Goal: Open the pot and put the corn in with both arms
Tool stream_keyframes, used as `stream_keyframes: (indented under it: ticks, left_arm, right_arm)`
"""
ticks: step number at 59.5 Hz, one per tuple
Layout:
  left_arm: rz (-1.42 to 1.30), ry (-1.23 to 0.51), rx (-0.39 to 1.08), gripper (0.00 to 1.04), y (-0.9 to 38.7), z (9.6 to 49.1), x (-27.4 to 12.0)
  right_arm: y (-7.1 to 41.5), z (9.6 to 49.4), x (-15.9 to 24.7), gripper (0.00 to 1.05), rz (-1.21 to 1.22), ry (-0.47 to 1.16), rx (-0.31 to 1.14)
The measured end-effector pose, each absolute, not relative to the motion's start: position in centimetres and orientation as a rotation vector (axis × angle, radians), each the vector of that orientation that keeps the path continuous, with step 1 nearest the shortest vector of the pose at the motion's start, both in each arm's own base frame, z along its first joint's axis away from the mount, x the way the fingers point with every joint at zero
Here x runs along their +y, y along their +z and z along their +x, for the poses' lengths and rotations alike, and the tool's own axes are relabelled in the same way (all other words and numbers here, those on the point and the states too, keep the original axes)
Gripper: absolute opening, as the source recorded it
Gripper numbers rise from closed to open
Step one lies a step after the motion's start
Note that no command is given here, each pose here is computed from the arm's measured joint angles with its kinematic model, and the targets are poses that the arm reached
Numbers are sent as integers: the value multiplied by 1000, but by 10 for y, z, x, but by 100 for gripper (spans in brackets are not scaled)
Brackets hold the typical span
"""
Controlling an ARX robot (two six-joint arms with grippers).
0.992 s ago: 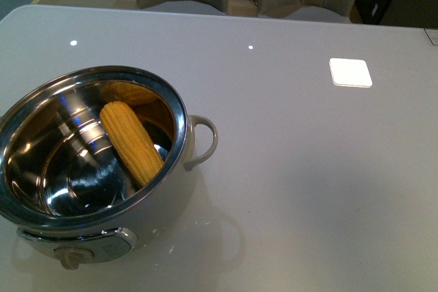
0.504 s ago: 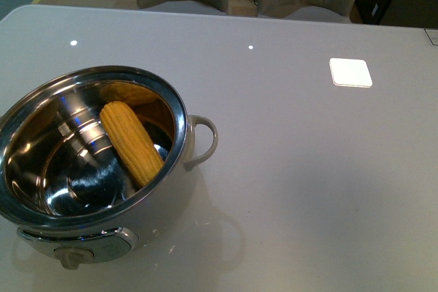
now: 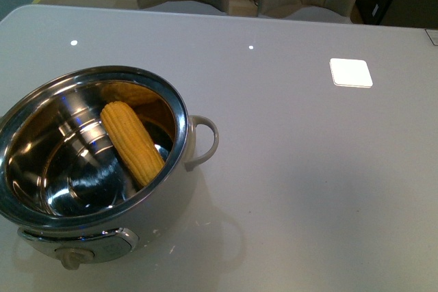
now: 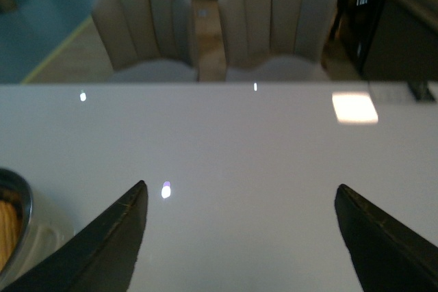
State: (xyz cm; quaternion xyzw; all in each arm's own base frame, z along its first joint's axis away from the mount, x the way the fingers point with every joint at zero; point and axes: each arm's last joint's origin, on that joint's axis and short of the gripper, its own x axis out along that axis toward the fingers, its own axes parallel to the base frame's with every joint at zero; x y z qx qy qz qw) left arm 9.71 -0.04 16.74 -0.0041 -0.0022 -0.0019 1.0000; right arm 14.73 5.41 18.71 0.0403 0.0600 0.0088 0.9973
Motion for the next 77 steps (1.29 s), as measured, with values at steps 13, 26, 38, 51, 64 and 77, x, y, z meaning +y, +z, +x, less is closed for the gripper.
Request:
stream_keyframes:
  ticks: [13, 26, 38, 51, 64, 77]
  left_arm:
    - [-8, -4, -4, 98, 167, 97, 0]
    - [-8, -4, -4, 98, 167, 97, 0]
    - [-8, -4, -4, 98, 167, 97, 0]
    - [-8, -4, -4, 98, 167, 97, 0]
    - [-8, -3, -4, 98, 167, 97, 0]
    - [-8, -4, -4, 98, 167, 97, 0]
  right_arm:
    - [184, 135, 31, 37, 24, 12, 7]
    - [177, 126, 19, 2, 5, 11, 8]
    - [172, 120, 10, 2, 6, 25, -13]
    - [173, 115, 0, 2, 4, 2, -18]
    - [172, 110, 0, 2, 4, 1, -18]
    - [168, 102, 0, 2, 4, 3, 15]
